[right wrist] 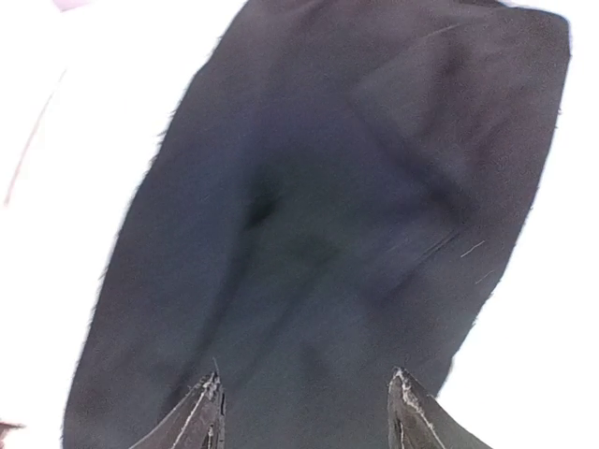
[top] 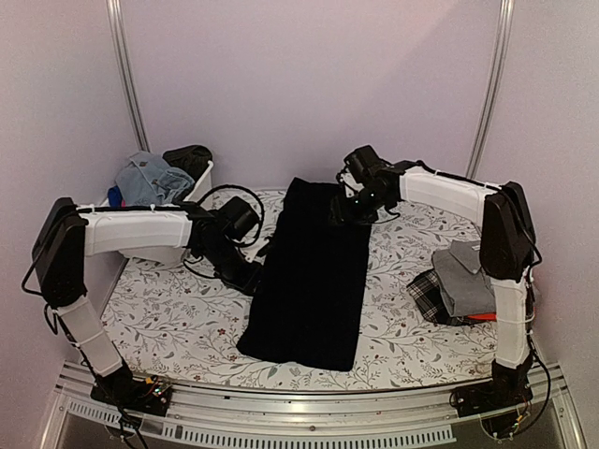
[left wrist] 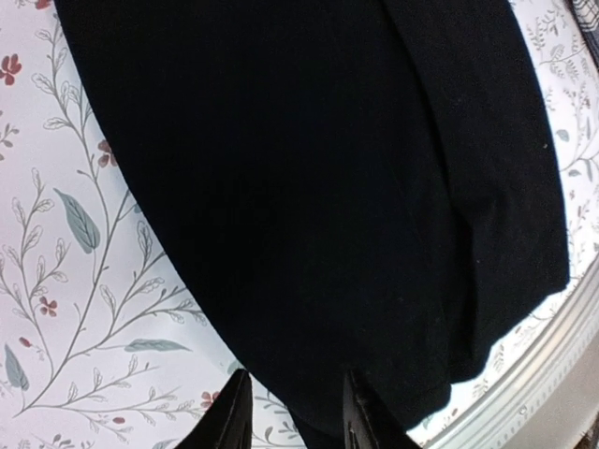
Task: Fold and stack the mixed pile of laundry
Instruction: Rotate the rectangle-folded T-shirt at the center of the board.
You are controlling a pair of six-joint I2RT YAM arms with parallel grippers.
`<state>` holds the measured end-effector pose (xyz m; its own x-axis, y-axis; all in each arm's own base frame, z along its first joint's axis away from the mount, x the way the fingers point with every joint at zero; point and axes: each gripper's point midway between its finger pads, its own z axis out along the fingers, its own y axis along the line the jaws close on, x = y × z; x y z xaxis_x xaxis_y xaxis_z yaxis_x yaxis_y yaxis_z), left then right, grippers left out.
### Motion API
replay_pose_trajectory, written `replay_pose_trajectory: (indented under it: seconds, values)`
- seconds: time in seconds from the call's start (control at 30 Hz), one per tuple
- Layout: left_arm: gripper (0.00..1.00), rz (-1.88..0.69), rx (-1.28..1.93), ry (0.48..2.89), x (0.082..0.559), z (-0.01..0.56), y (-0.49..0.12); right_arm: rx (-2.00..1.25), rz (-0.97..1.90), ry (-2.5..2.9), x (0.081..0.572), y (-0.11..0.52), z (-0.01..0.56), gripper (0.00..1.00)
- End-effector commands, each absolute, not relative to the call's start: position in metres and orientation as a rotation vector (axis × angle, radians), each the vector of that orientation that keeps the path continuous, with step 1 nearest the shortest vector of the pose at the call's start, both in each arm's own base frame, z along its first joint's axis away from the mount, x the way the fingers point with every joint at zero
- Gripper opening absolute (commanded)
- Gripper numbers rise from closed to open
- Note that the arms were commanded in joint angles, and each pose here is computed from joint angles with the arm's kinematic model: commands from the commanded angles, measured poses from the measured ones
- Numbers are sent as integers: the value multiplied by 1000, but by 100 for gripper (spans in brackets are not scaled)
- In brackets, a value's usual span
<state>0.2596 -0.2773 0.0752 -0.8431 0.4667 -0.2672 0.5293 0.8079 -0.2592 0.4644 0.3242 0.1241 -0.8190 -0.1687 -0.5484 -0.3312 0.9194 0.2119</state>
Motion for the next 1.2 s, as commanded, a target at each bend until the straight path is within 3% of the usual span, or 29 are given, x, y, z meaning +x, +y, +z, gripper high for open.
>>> replay_pose_trajectory:
  seconds: [0.0, 0.23, 0.37, 0.53, 0.73, 0.93, 1.07, 1.17]
  values:
    - [33, -493, 750, 2738, 279, 75, -290, -427, 628, 2679, 376, 377, 98, 57]
    - [33, -426, 690, 2807, 275, 51, -276, -498, 704, 2864, 281, 400, 39, 54]
    - [36, -410, 612, 2846, 268, 46, -261, -500, 632, 2977, 249, 371, 4, 54]
    - [46, -445, 544, 2839, 251, 55, -241, -556, 501, 3048, 219, 328, -14, 55]
    - [52, -616, 521, 2747, 233, 81, -241, -666, 583, 2932, 222, 336, 21, 57]
    - [53, -724, 485, 2698, 244, 90, -260, -765, 817, 2721, 214, 392, 92, 57]
    - [51, -842, 447, 2691, 259, 90, -285, -856, 993, 2608, 189, 446, 118, 52]
    - [44, -856, 443, 2745, 257, 80, -289, -890, 992, 2637, 172, 468, 106, 50]
